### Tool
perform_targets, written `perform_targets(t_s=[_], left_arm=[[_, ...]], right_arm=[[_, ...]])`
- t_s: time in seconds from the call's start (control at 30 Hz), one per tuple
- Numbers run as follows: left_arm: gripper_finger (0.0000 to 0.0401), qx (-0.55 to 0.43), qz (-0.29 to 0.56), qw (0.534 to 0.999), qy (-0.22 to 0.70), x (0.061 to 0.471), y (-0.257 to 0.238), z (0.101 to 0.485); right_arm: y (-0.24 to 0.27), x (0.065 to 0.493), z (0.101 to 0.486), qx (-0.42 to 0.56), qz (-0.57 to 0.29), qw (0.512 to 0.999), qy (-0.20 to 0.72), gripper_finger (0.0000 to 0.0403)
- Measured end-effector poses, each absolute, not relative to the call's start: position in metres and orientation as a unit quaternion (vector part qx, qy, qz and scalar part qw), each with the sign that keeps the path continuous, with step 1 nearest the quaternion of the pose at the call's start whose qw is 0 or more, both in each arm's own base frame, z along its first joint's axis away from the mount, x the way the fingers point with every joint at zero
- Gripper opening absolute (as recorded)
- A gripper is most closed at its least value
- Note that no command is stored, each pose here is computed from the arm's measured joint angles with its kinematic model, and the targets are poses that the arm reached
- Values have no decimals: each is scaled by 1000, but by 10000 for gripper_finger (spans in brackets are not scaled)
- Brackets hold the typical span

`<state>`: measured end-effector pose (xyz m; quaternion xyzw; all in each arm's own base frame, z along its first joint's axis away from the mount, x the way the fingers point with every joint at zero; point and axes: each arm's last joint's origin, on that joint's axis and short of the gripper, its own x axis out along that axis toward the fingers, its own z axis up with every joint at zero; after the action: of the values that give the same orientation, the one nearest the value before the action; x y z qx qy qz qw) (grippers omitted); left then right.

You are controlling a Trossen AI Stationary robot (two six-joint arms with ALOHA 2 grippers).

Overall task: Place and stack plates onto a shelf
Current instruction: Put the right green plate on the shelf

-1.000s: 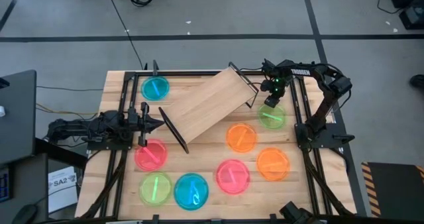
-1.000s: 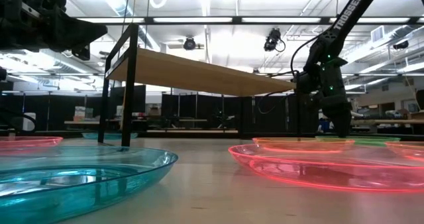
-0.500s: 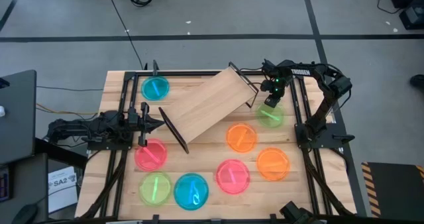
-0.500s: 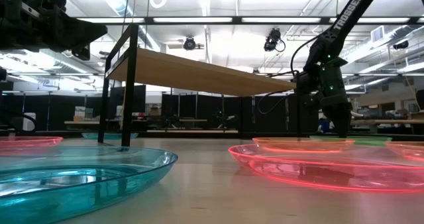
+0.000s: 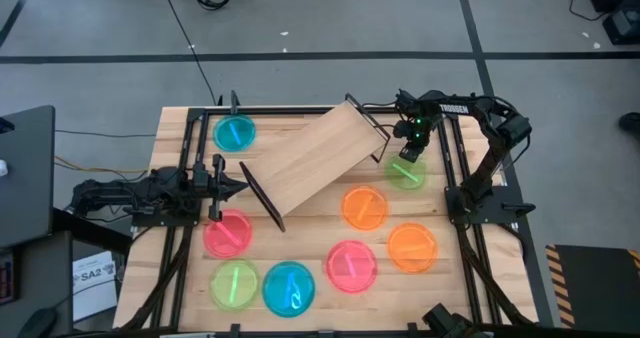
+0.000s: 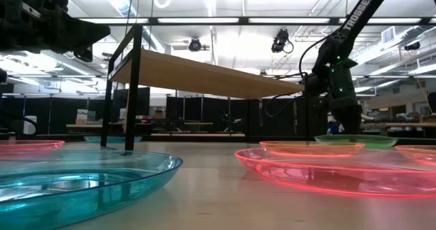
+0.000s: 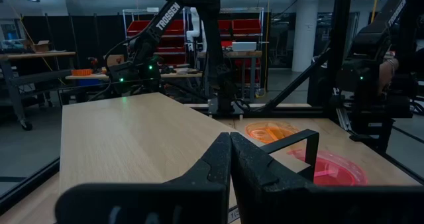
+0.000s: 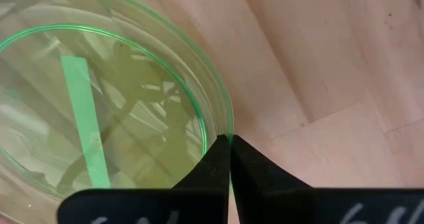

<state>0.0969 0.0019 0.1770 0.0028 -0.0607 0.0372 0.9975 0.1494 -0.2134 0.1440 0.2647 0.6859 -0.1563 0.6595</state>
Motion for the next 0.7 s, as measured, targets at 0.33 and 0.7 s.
perform_targets(t_s=[0.33, 0.7], left_arm=[[13, 3, 37, 997, -61, 97, 2, 177], [13, 3, 37, 997, -61, 97, 2, 177]], right_arm=[[-211, 148, 149, 260, -131, 649, 702, 9], [-224, 153, 178, 262, -174, 622, 717, 9]])
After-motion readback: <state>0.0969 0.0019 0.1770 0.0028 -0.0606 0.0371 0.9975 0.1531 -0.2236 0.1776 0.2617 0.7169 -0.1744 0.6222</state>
